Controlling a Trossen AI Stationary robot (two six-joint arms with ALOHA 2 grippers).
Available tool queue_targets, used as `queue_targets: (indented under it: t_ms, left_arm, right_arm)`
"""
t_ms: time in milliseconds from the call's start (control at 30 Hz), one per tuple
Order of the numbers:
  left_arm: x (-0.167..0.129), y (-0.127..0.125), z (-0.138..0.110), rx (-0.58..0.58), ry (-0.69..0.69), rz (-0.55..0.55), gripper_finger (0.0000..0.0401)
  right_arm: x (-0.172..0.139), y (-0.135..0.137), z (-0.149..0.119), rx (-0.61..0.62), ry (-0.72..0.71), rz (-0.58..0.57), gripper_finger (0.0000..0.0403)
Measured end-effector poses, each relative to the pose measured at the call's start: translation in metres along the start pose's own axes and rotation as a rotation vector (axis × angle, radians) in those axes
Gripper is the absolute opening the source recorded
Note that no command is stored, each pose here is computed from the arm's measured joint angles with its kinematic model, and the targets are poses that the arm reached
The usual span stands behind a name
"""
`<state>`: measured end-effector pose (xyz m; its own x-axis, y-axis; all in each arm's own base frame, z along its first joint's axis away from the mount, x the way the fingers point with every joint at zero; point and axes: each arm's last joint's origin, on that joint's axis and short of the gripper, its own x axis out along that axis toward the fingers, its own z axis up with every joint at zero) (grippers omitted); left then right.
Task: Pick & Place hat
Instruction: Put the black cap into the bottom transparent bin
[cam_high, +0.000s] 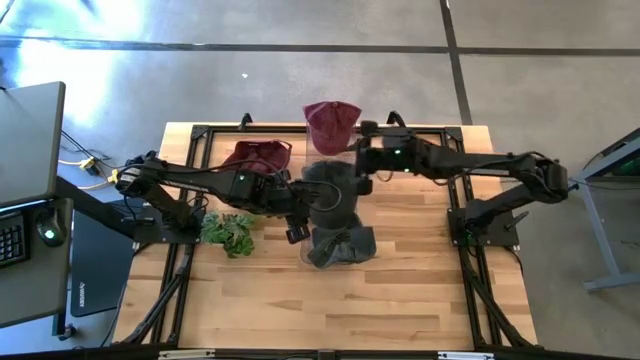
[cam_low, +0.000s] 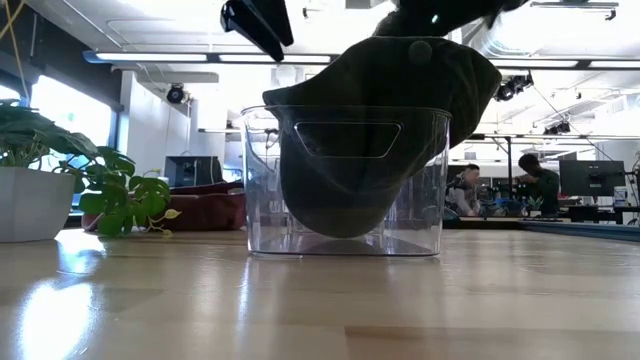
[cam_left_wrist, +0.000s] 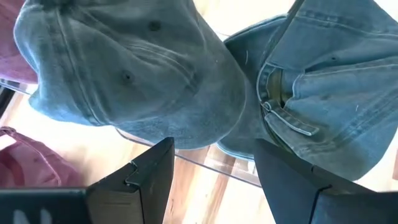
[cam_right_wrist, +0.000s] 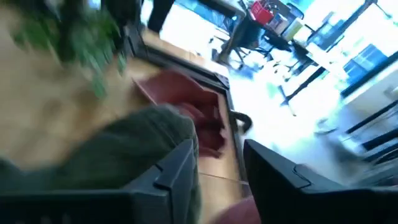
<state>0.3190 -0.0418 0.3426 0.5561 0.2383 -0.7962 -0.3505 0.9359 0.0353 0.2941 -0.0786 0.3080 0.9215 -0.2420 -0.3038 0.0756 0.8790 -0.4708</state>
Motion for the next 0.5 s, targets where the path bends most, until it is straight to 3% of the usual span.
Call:
queue_targets:
  t_ms: [133, 233, 333, 500]
  left_arm:
    - [0.0, 0.001, -0.001, -0.041, 0.009, 0.011, 0.0214]
    - [0.0, 0.001, -0.001, -0.041, 0.015, 0.002, 0.0213]
    - [0.004, 0.0, -0.001, -0.037, 0.025, 0.009, 0.0213]
    - [0.005, 0.004, -0.006, -0.058, 0.057, 0.076, 0.0213]
  right_arm:
    - [-0.022, 0.0, 0.006, 0.284, -0.016, 0.107, 0.015]
    - [-0.028, 0.012, 0.007, 0.439, -0.002, 0.349, 0.0147]
    - [-0.027, 0.038, 0.007, 0.456, 0.067, 0.52, 0.0134]
    - [-0.017, 0.075, 0.008, 0.435, 0.182, 0.541, 0.0086]
